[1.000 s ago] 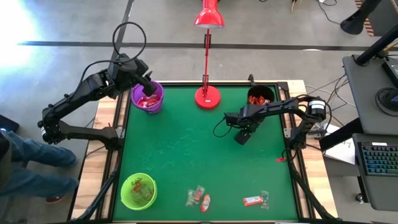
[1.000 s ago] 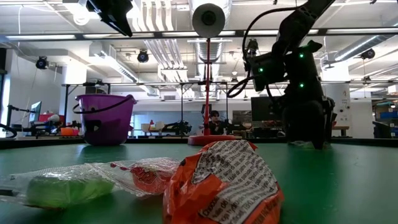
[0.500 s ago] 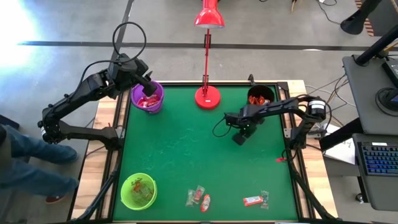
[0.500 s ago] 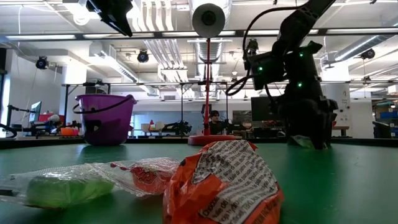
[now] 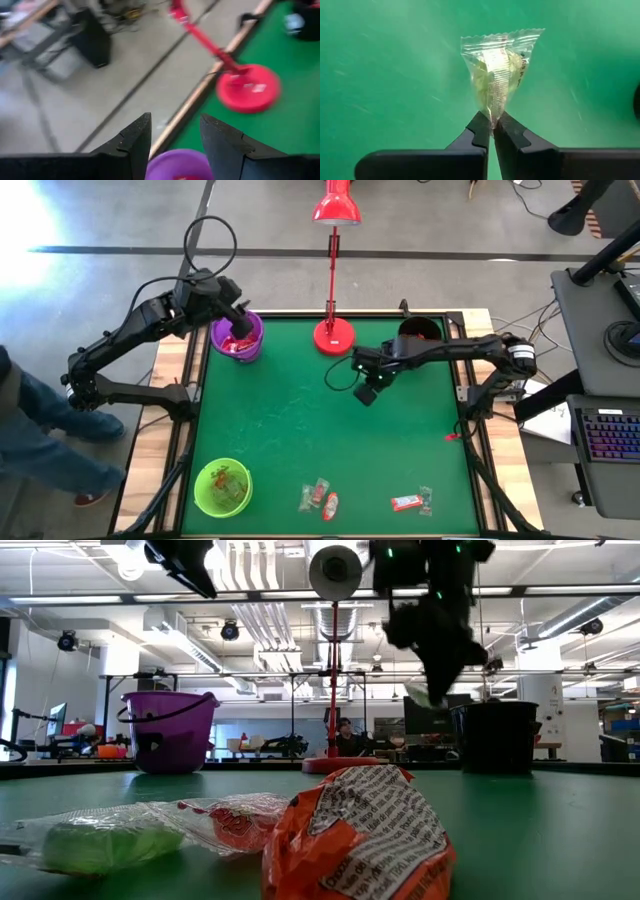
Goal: Sort candy
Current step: Put the green gummy into the light green bucket
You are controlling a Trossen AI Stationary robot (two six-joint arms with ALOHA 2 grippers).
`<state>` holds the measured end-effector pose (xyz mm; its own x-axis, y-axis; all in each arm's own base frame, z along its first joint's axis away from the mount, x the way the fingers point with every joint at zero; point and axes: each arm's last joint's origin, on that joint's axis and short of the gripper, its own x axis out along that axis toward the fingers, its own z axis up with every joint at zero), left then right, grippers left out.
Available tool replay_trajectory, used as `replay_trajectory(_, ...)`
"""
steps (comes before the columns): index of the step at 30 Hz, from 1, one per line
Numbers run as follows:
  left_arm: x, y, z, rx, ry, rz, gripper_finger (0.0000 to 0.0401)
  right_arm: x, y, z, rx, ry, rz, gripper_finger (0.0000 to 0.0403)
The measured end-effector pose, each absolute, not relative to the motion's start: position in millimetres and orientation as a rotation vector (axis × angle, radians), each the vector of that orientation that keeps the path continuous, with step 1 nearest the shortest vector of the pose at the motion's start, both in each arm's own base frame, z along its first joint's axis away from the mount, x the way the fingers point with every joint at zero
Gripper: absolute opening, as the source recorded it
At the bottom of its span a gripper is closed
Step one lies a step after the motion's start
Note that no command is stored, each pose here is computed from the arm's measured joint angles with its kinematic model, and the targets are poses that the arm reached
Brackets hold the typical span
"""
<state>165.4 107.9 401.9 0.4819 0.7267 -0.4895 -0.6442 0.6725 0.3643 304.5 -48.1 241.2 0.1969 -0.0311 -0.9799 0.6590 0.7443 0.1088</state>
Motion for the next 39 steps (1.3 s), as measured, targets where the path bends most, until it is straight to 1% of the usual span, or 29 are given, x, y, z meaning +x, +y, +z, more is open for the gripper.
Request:
replay_trajectory(3, 168.4, 105.6, 401.9, 0.105, 0.633, 0.716, 0.0145, 315.7, -42.8, 263.8, 0.571, 1.208, -0.488, 0.0008)
replay_trajectory(10, 177.8, 96.8, 406.7, -0.006, 0.492, 0.320, 0.0117, 337.8, -28.3, 309.2, 0.480, 0.976, -0.384, 0.0008)
replay_trajectory(15, 184.8, 94.0, 408.2, -0.079, 0.425, 0.126, 0.0123, 347.9, -25.6, 330.4, 0.470, 0.837, -0.333, 0.0008)
replay_trajectory(18, 193.4, 95.5, 403.7, -0.127, 0.431, 0.054, 0.0139, 353.8, -25.4, 340.9, 0.457, 0.752, -0.302, 0.0008)
replay_trajectory(23, 214.8, 100.8, 386.9, -0.187, 0.498, 0.001, 0.0171, 359.6, -25.8, 355.3, 0.431, 0.650, -0.266, 0.0008)
replay_trajectory(27, 231.4, 103.2, 376.0, -0.238, 0.517, -0.108, 0.0189, 362.5, -26.0, 361.3, 0.411, 0.598, -0.248, 0.0008)
replay_trajectory(39, 267.7, 112.3, 362.1, -0.263, 0.435, -0.321, 0.0194, 365.9, -26.4, 366.5, 0.393, 0.539, -0.230, 0.0008)
